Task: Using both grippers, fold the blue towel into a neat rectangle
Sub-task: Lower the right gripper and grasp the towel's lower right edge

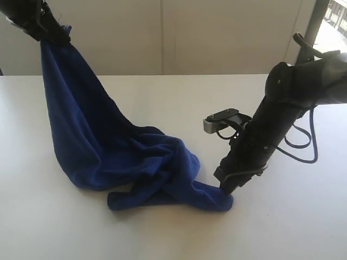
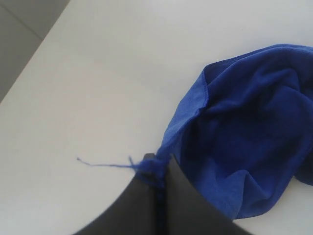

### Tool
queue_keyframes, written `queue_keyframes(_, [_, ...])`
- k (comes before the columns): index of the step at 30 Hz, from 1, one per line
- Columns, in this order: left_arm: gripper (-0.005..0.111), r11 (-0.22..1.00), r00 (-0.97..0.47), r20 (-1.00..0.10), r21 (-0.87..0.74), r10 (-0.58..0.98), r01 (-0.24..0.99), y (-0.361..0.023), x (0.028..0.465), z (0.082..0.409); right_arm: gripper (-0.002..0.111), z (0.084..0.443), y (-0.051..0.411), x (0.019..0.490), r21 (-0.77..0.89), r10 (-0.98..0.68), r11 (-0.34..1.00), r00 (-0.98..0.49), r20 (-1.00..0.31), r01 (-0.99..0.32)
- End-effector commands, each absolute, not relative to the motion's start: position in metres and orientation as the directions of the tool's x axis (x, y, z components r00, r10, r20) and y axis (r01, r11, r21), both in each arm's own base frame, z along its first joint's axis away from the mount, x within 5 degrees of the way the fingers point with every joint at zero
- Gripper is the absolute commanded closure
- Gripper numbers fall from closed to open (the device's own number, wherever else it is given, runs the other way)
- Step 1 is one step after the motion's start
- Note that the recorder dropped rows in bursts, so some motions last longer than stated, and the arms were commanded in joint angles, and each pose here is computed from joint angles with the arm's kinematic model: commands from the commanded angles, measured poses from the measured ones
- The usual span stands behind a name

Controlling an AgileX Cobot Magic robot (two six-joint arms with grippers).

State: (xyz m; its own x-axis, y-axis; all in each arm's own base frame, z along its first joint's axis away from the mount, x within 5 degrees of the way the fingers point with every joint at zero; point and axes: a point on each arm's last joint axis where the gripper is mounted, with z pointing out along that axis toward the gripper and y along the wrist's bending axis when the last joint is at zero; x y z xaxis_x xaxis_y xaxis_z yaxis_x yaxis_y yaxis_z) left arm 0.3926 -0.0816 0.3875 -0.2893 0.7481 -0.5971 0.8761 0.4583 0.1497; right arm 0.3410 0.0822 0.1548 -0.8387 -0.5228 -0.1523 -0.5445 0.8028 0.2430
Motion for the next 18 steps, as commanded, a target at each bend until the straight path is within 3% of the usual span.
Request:
queue_keyframes(1, [0.107,0.419,-0.301,-0.575,0.081,0.761,0.904,-0.082,0.384,0.386,0.066,0.156,0.086,0.342,0.212,-0.536,0.8,-0.828,-0.165,-0.561])
queue_keyframes(18, [0.107,0.416,-0.298,-0.578,0.079,0.759,0.906,-0.082,0.384,0.386,0.066,0.14,0.103,0.34,0.147,-0.562,0.805,-0.819,-0.118,-0.574])
